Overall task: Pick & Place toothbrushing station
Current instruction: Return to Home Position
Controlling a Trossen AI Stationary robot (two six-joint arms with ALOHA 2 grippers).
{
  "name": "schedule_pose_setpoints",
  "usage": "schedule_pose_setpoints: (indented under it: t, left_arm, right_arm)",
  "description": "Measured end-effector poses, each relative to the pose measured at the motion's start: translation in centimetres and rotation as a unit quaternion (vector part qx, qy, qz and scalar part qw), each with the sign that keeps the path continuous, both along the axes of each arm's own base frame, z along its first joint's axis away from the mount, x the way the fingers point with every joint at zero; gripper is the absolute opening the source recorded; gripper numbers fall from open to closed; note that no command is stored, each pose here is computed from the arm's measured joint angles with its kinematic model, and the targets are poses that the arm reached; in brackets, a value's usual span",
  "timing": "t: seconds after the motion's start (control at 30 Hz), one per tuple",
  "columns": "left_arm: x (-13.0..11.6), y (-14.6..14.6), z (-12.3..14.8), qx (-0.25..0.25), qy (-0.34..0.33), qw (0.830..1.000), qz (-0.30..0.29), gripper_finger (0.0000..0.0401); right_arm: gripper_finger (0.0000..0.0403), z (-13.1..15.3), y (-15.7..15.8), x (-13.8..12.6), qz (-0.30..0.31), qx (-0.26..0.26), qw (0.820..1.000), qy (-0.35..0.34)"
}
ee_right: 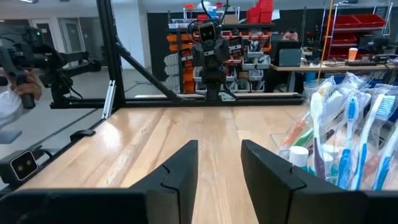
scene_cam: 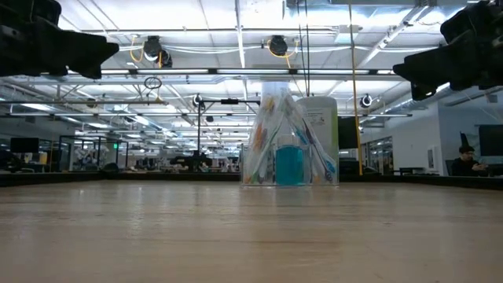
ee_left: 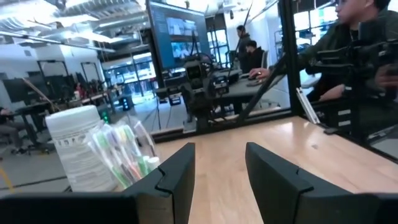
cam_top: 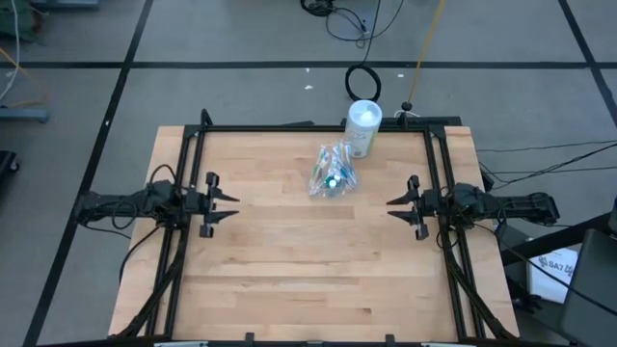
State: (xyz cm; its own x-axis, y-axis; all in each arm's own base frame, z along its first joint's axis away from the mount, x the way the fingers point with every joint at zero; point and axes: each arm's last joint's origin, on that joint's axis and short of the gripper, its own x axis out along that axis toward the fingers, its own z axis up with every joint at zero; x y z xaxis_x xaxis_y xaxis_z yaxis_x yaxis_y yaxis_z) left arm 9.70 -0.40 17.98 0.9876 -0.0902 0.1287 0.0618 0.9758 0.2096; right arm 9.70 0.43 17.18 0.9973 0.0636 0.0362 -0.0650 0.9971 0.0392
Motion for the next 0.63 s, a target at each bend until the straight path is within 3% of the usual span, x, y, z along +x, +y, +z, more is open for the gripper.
schedule_pose_setpoints:
  t: [0.63]
  left_arm:
    - [0.05,0.00,-0.19,-0.003,0.011,1.000,0.000,0.0147]
  right_arm:
    - [0.0114,-0.10,0.00,0.10,-0.001,-0.001,1.000,0.001]
